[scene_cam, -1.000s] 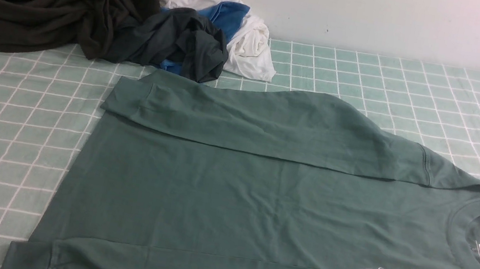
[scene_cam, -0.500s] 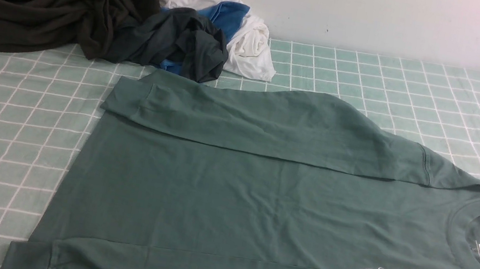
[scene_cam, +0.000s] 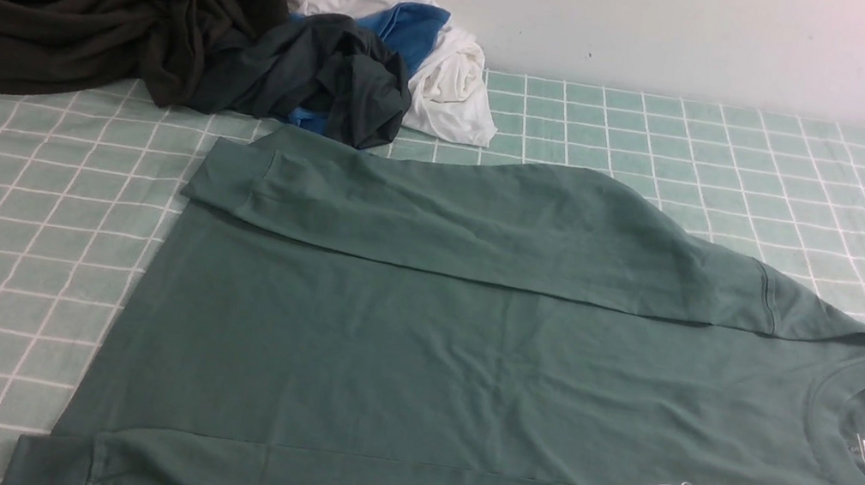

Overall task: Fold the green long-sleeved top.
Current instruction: Use the left arm to clamp the cuff closest to it

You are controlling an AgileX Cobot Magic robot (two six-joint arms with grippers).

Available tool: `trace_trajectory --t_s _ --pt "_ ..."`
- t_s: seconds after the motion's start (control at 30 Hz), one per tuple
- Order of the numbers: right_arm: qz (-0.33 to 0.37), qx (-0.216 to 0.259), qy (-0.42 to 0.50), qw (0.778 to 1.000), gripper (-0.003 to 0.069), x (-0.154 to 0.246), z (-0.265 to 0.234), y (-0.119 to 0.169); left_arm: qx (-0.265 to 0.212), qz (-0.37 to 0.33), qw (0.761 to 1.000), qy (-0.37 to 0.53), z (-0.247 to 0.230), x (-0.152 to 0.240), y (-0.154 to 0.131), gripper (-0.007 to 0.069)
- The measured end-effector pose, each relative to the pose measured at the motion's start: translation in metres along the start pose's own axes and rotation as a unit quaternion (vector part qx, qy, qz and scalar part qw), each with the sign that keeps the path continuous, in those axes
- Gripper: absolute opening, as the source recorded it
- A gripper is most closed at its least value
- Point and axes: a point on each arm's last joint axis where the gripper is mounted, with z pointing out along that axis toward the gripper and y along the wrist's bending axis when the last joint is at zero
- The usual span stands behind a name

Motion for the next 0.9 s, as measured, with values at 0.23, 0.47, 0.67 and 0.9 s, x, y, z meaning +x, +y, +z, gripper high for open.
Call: trace_trajectory --t_s 0.23,0.47,0.67,0.9 --pt "0.001 0.000 0.000 1.000 -0.0015 0.000 0.000 0.000 0.000 0.000 1.000 0.000 0.000 0.000 0.000 -0.0003" --pt "0.001 0.000 0.000 1.000 -0.0015 0.000 0.000 0.000 0.003 -0.009 1.000 0.000 0.000 0.000 -0.001 -0.0003" --pt "0.004 0.000 0.000 1.000 -0.0015 0.000 0.000 0.000 0.022 -0.067 0.997 0.005 0.000 0.001 -0.004 -0.0003" --pt "0.072 -0.015 -0.001 0.997 -0.0015 0.000 0.000 0.003 0.099 -0.318 0.943 0.016 -0.002 -0.002 -0.018 -0.0003"
